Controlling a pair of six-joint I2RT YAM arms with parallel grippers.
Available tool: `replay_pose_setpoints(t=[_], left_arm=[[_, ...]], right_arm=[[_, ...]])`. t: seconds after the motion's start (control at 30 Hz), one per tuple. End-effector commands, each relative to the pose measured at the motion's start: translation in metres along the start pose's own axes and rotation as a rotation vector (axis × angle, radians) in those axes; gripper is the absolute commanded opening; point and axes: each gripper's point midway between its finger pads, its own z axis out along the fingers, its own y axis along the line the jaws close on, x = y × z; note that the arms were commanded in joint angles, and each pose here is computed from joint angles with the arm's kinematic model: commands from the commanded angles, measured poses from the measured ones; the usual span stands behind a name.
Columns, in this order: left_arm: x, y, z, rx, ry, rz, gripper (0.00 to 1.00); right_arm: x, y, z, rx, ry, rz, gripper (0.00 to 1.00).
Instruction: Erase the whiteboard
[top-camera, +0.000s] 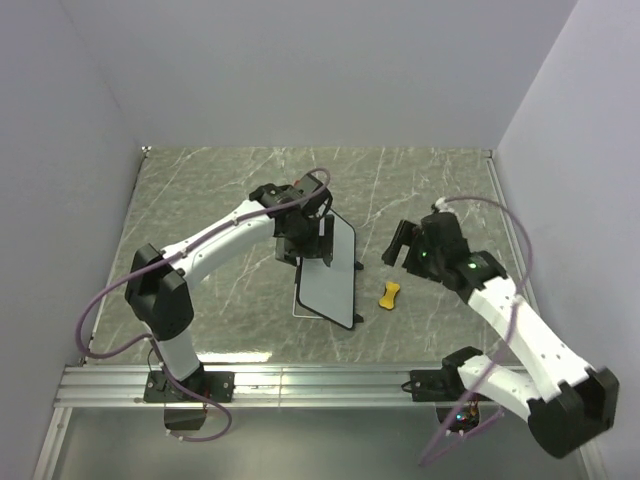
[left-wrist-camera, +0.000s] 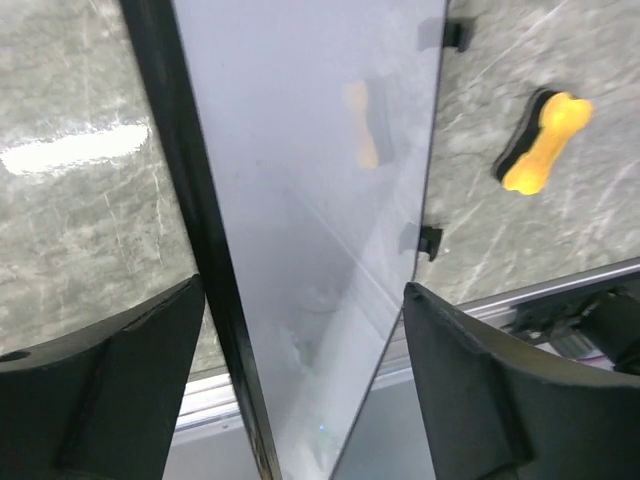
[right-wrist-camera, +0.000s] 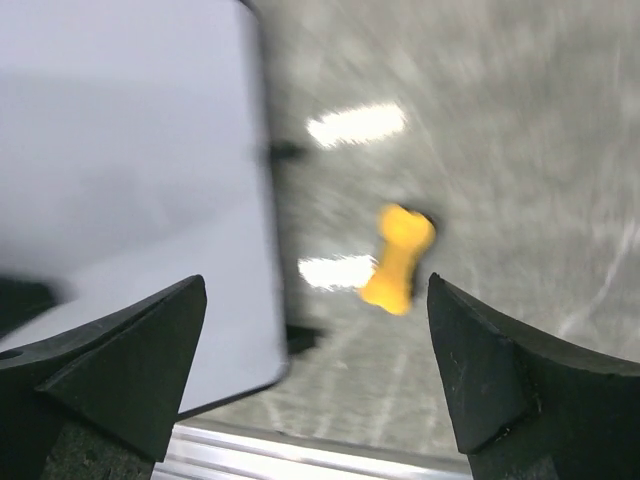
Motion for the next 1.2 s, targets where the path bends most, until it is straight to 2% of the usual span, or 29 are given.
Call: replay_pose_setpoints(t=[0.0,0.13,0.3,0.43,0.5,0.53,0.57,0.6,0.67,0.7,0.73,0.8,0.9,1.17], left_arm=[[-0.018,-0.012,-0.048,0.059,-0.101,0.015,0.88],[-0.029,-0.017,-0.072,0.088,-0.142,-0.004,0.89],[-0.053,-0.002,-0.108,0.051,-0.301,-0.073,0.85],[-0.065,0.025,-0.137,0.039,-0.465,-0.136,0.82],[-0.069,0.046,-0.137,-0.024,-0.544,-0.175,0.85],[-0.066,0.054,-0.154,-0.012,-0.604,-0.195,0.87],[-0.061,0.072,-0.144,-0.068,-0.629,-0.203,0.89],[-0.067,0.070,-0.149,-0.028,-0.697,-0.210,0.89],[-0.052,0.089,-0.156,-0.003,-0.780,-0.230,0.88],[-0.053,0.094,-0.182,0.054,-0.893,-0.274,0.88],[-0.046,0.104,-0.169,0.048,-0.905,-0.300,0.88],[-0.039,0.115,-0.191,0.100,-1.012,-0.342,0.91],[-0.036,0.124,-0.201,0.150,-1.102,-0.380,0.99],[-0.041,0.122,-0.197,0.121,-1.098,-0.354,0.99]], right_arm=[[-0.036,0.021,-0.042,-0.094,-0.136,-0.086,0.98],[-0.050,0.037,-0.070,-0.141,-0.146,-0.091,0.98],[-0.060,0.056,-0.112,-0.254,-0.186,-0.081,1.00],[-0.046,0.053,-0.123,-0.291,-0.167,-0.068,1.00],[-0.036,0.045,-0.121,-0.282,-0.161,-0.052,1.00],[-0.032,0.040,-0.117,-0.273,-0.163,-0.044,1.00],[-0.033,0.037,-0.118,-0.271,-0.182,-0.031,1.00],[-0.034,0.034,-0.127,-0.284,-0.224,0.004,1.00],[-0.037,0.024,-0.126,-0.260,-0.280,0.036,1.00],[-0.038,0.023,-0.131,-0.274,-0.306,0.047,1.00],[-0.037,0.022,-0.131,-0.281,-0.314,0.046,1.00],[-0.037,0.023,-0.133,-0.295,-0.323,0.040,1.00],[-0.037,0.023,-0.129,-0.283,-0.309,0.035,1.00],[-0.042,0.033,-0.126,-0.314,-0.317,0.002,1.00]])
